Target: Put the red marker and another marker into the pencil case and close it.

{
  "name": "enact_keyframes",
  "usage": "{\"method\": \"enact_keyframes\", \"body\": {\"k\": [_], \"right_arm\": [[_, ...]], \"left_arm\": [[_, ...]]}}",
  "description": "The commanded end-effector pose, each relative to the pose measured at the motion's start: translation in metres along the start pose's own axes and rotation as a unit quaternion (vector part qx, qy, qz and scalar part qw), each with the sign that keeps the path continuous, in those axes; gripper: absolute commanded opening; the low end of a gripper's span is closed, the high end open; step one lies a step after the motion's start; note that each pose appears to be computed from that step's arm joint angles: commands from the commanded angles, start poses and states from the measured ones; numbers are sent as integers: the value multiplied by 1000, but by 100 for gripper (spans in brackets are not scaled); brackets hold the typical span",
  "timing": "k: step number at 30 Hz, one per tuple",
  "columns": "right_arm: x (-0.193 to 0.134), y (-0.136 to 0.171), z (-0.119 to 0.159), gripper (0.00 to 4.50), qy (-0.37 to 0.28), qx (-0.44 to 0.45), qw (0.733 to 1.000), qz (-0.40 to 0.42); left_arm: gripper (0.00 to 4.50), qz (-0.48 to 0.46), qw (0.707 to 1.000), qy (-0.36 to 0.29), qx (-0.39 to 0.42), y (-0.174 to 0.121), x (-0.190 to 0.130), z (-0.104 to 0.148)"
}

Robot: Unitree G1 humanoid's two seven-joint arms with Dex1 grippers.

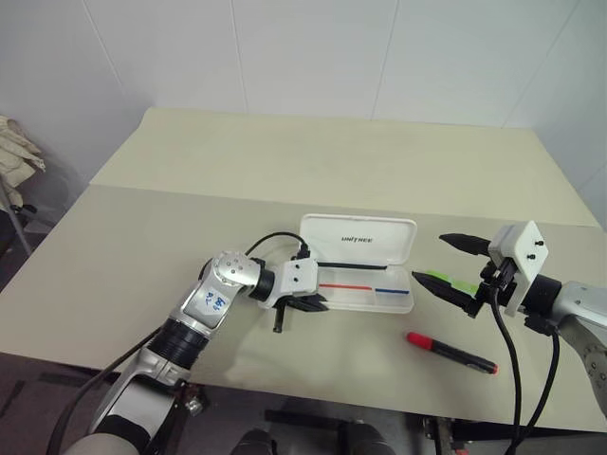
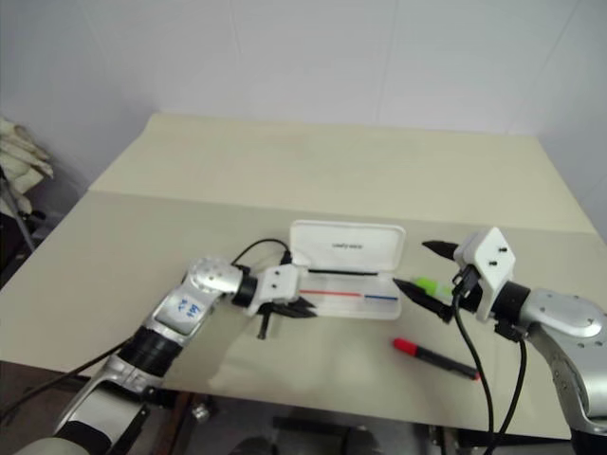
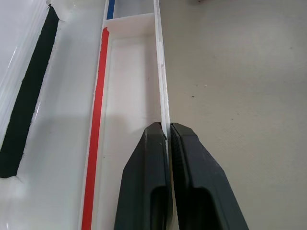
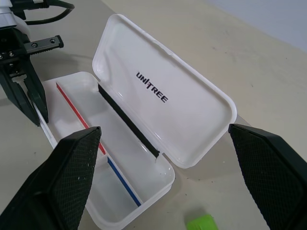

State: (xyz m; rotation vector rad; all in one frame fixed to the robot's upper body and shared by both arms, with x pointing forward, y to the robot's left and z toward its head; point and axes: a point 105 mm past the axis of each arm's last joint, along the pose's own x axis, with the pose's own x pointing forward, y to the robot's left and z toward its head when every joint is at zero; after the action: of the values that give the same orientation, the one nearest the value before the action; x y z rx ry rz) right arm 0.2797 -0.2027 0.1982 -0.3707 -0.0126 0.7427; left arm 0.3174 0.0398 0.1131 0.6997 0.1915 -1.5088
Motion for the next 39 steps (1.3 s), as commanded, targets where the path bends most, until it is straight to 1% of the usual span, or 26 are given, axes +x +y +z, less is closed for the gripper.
{"method": "enact_keyframes", "body": {"k": [1,6,11,18,20,22,24,26,28,31,35,39], "right_arm": [[2,4,12,450,-21,-13,1000,3],[6,3,13,450,-26,-13,1000,5],[10,4,13,450,-30,-13,999,8],[12,6,10,450,-29,-6,999,16],[11,4,9,450,-24,-7,999,19],[9,1,7,450,-17,-7,1000,23],[4,-2,3,450,0,-5,1000,30],[-2,-5,-3,450,18,-4,999,36],[-10,-7,-11,450,43,2,998,47],[-18,-5,-20,450,71,10,995,68],[-28,-4,-36,450,105,15,991,85],[-35,-2,-49,450,127,26,987,99]], "left_arm": [[115,1,1000,-11,6,-1,1,9],[277,-6,1000,-24,16,-2,0,19],[277,-11,999,-41,25,-6,-6,30],[277,23,994,-97,46,4,-29,52],[313,44,988,-143,38,12,-46,60],[364,57,984,-168,31,18,-60,62],[438,71,982,-167,45,22,-75,53],[445,73,982,-166,51,22,-88,44],[445,56,984,-161,49,14,-105,30],[445,33,987,-151,40,3,-122,14],[445,23,992,-116,44,-6,-132,-4],[445,21,992,-116,34,-10,-137,-8]]}}
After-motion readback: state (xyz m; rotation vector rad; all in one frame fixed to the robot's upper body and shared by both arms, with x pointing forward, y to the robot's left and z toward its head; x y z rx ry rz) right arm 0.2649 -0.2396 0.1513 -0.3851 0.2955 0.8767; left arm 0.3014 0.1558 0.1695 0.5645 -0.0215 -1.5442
